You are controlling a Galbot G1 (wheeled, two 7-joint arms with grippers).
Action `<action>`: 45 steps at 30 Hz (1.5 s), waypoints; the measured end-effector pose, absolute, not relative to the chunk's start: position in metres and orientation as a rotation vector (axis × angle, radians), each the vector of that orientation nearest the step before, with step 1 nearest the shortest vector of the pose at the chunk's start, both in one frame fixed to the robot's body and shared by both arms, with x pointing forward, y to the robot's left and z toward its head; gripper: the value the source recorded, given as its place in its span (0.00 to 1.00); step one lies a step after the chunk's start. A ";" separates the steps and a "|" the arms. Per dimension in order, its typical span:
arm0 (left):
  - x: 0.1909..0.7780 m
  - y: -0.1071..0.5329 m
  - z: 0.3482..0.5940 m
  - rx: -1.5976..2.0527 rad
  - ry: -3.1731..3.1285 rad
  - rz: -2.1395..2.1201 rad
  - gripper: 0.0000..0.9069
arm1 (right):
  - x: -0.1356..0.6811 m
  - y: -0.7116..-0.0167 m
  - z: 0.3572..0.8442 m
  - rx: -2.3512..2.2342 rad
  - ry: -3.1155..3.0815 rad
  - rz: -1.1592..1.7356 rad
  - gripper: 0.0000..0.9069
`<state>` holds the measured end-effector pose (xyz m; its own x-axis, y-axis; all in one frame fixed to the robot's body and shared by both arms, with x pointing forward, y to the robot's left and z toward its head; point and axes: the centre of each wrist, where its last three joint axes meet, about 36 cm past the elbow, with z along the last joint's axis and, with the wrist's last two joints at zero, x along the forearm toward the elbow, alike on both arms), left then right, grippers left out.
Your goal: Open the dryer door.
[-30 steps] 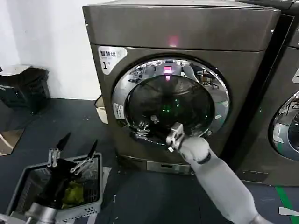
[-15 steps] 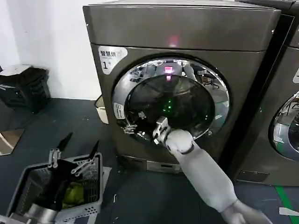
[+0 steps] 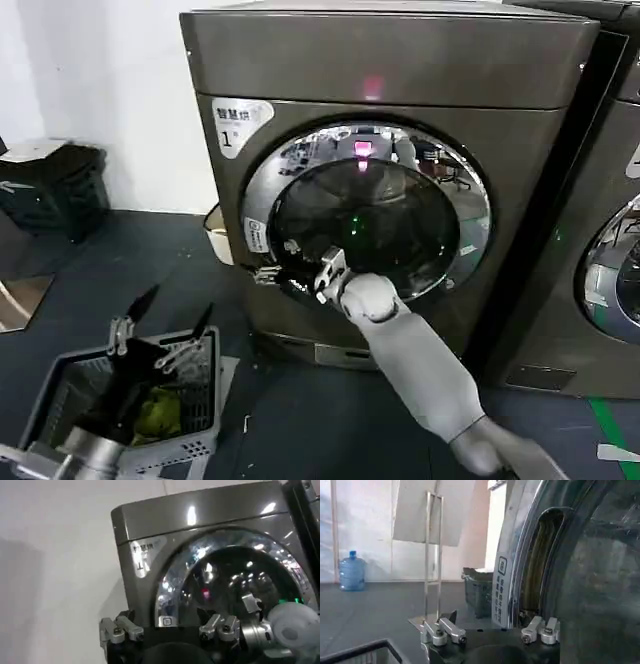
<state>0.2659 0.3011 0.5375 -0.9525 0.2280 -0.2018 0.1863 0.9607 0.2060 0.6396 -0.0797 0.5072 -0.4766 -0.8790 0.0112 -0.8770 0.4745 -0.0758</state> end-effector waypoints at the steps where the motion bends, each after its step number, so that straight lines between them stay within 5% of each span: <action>1: 0.267 0.303 0.538 0.305 2.888 0.262 1.00 | 0.639 -0.082 0.507 -1.599 2.667 -0.115 1.00; 13: 0.282 0.336 0.541 0.033 2.946 0.211 1.00 | 0.609 -0.112 0.507 -1.838 2.489 -0.153 1.00; 45: 0.443 0.412 0.525 0.651 2.945 0.053 1.00 | 0.519 -0.241 0.480 -2.360 2.017 -0.144 1.00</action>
<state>0.4427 0.4122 0.5248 -0.8995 0.4217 -0.1141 0.4174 0.9067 0.0609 0.5187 -0.2415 0.4805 0.1539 -0.9869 0.0484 -0.9838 -0.1577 -0.0856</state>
